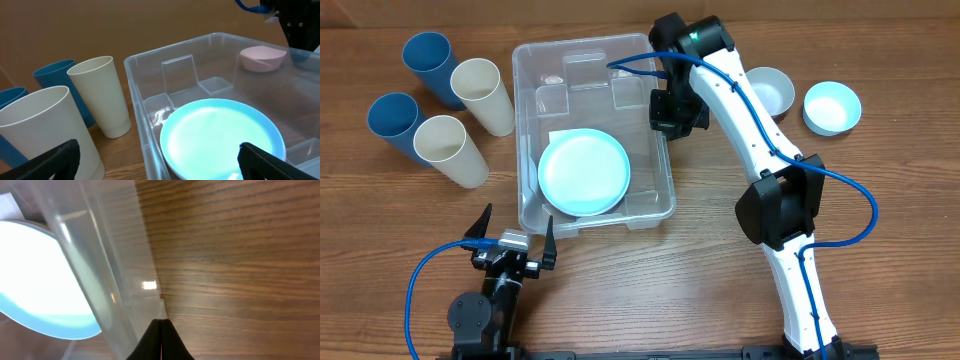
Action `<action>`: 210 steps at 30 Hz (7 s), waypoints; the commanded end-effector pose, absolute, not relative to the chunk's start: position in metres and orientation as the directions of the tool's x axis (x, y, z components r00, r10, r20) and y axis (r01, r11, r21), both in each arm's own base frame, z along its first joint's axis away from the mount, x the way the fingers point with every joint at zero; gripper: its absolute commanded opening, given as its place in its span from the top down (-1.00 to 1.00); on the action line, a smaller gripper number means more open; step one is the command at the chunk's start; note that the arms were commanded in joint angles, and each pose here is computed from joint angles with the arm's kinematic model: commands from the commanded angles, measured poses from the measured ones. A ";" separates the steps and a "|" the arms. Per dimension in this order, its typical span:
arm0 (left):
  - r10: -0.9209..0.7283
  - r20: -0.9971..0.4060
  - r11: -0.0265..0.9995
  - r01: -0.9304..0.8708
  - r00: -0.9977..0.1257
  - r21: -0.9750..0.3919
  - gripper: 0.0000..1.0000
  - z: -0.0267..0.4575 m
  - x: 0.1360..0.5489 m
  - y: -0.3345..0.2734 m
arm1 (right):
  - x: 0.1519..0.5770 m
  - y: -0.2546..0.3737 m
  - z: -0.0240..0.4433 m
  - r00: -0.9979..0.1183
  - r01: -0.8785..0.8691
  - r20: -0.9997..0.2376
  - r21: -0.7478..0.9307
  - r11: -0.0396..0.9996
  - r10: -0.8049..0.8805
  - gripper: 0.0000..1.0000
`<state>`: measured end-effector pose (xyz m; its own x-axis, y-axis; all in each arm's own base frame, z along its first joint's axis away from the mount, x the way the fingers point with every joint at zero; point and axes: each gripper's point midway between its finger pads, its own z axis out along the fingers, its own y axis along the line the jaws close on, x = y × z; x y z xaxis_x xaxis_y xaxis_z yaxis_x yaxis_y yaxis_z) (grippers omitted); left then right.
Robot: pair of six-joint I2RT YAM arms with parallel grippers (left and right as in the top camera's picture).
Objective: Pack container
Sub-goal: 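Move the right gripper to the pink bowl, then grasp the pink bowl rim with the right gripper and lift, then place the pink bowl in the back of the bin and release, then grasp the grey bowl rim with the right gripper and lift, then stack the grey bowl into the pink bowl in the bin, then move the right gripper to the light-blue bowl, grasp and lift it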
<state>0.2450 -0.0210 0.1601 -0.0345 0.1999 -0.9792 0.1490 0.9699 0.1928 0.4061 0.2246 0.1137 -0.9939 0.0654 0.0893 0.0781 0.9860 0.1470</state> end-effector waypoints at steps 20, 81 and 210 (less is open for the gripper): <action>0.200 -0.979 0.969 0.152 -0.029 0.194 -1.00 0.160 0.245 -0.022 | 0.550 0.109 0.115 -0.848 0.386 -0.281 0.254 0.887 0.449 0.22; 0.200 -0.979 0.969 0.152 -0.029 0.194 -1.00 0.160 0.245 -0.022 | 0.541 0.297 0.081 -0.839 -0.154 -0.535 0.054 0.987 -0.102 0.93; 0.200 -0.979 0.969 0.151 -0.029 0.194 -1.00 0.160 0.245 -0.022 | 0.501 -0.001 0.261 -0.671 0.575 -0.414 0.234 0.784 0.615 -0.12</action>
<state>0.2450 -0.0211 0.1600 -0.0348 0.1999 -0.9792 0.1494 0.9698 0.1927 0.5040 0.0529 0.2551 -0.7520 0.4907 -0.4401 0.4551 0.8695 0.1920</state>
